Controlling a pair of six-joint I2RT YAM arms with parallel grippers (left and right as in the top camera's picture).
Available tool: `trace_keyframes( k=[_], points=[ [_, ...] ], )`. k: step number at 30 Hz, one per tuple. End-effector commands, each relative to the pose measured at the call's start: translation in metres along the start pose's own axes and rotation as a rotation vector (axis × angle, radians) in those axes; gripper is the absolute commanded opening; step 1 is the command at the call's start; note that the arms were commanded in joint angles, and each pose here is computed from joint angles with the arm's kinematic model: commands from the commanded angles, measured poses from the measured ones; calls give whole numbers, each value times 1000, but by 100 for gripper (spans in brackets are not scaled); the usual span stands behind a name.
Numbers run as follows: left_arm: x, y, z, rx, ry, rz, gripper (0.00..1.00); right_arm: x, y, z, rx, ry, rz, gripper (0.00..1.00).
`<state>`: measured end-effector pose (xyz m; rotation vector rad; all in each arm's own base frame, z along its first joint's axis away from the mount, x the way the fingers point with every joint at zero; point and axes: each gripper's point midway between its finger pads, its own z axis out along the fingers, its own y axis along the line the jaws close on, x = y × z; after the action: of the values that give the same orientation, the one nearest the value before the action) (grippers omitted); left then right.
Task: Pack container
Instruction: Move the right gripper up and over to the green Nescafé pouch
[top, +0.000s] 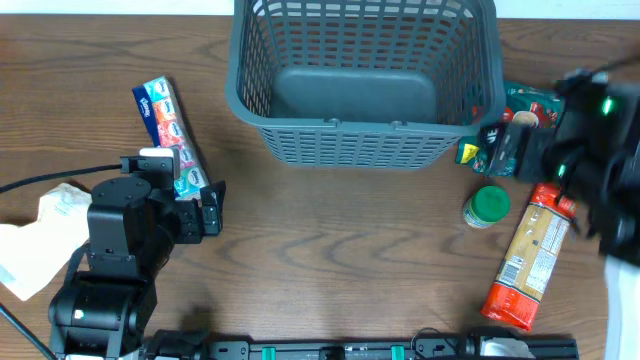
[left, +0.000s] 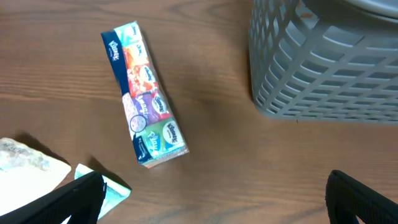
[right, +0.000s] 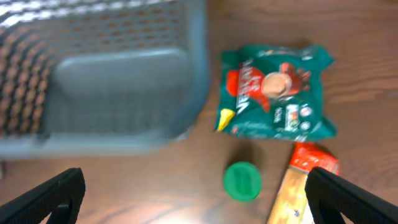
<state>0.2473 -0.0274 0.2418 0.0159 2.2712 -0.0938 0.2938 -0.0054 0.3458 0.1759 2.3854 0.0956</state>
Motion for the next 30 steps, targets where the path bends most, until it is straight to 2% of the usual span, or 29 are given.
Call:
trace_keyframes(
  k=[1,2,4,7,12,16,17,25,30],
  points=[
    [-4,-3,-5,15,-7,-14,99,-32,-19,13,35,40,58,99],
    [-3,-3,-5,15,-4,-14,99,-41,-22,16,39,45,69,99],
    [-3,-3,-5,15,-2,-14,99,-59,-29,21,47,45,90,91],
    [-3,-3,-5,15,-2,-14,99,-75,-37,33,59,51,116,64],
    [-3,-3,-5,15,-2,-14,99,-81,-60,68,94,106,162,38],
    [-3,-3,-5,15,-2,-14,99,-74,-72,104,103,182,166,6],
    [-3,-3,-5,15,-2,-14,99,-73,-73,114,101,196,162,1],
    [-3,-3,-5,15,-2,-14,99,-78,-76,158,68,214,97,1],
    [-2,-3,-5,15,2,-14,99,-82,-61,173,-6,207,4,1]
  ],
)
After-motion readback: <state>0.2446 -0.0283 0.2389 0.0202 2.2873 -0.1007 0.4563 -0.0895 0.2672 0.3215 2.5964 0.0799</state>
